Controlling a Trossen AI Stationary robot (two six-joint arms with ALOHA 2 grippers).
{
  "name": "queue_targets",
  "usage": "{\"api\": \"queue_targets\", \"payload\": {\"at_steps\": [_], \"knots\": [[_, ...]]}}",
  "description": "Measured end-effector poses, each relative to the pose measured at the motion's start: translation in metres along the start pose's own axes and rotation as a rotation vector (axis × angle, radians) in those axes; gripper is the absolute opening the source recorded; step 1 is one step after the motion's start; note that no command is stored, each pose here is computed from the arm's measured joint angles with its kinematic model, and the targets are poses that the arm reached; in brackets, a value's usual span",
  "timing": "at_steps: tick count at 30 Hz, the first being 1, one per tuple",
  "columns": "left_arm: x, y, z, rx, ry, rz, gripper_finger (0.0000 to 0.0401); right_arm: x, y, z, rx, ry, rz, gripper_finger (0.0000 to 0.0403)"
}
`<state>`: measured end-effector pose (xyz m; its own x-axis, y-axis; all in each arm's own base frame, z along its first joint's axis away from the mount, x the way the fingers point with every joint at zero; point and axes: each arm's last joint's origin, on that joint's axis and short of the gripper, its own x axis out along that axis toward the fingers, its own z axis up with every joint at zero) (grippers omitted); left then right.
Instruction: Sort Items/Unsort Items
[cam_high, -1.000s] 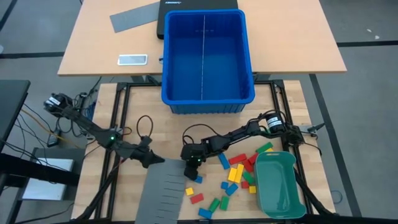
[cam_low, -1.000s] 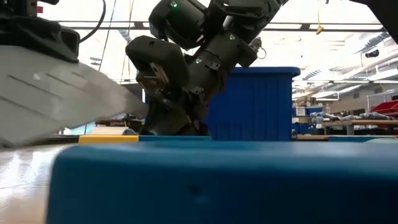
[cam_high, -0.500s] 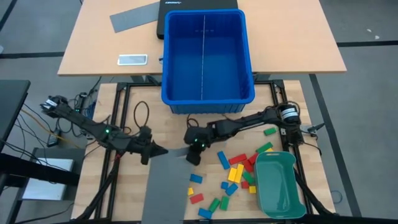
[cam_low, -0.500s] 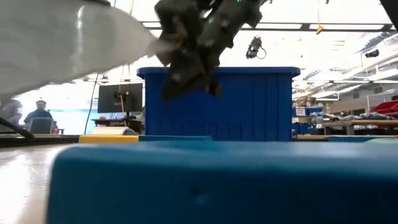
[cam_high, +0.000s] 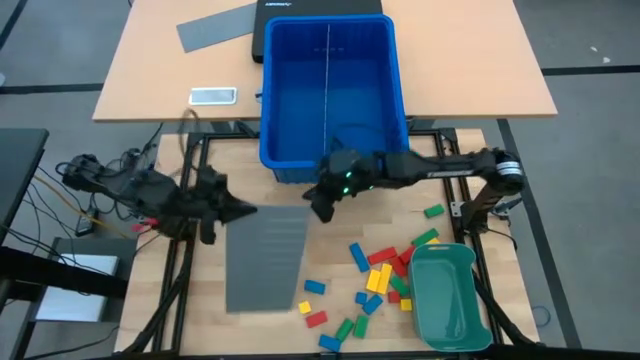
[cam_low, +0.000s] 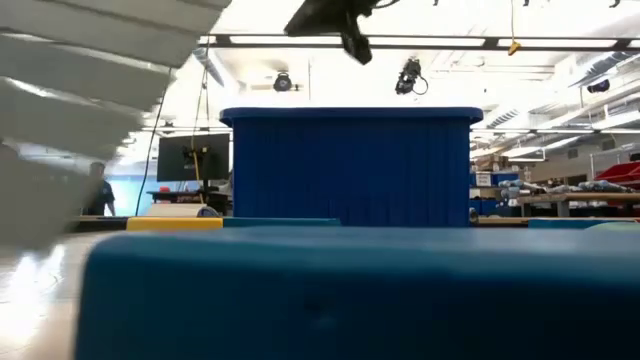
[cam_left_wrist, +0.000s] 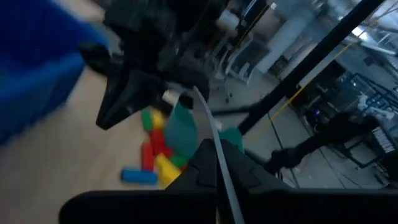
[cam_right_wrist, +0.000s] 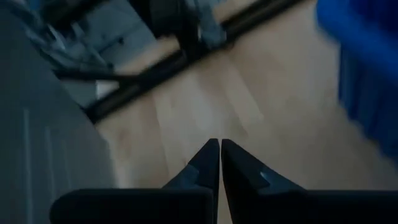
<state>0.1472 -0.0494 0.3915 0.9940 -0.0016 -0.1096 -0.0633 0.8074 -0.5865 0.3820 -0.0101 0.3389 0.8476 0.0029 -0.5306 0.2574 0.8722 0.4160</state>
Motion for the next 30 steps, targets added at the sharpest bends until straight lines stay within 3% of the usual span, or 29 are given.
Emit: {"api": "queue_targets", "payload": {"at_steps": [8, 20, 26, 30], "knots": [[-0.023, -0.017, 0.054, 0.116, -0.233, 0.057, 0.0002, -0.058, -0.008, 0.027, -0.030, -0.149, -0.003, 0.0034], [-0.035, -0.023, 0.105, 0.356, -0.634, 0.168, 0.0002, -0.120, -0.011, 0.056, -0.036, -0.412, 0.060, 0.0117], [-0.047, -0.025, 0.125, 0.443, -0.846, 0.109, 0.0002, -0.144, -0.012, 0.070, -0.018, -0.570, 0.105, 0.0145], [-0.050, -0.023, 0.131, 0.467, -0.888, 0.040, 0.0002, -0.157, -0.015, 0.079, -0.039, -0.645, 0.173, 0.0156]]}}
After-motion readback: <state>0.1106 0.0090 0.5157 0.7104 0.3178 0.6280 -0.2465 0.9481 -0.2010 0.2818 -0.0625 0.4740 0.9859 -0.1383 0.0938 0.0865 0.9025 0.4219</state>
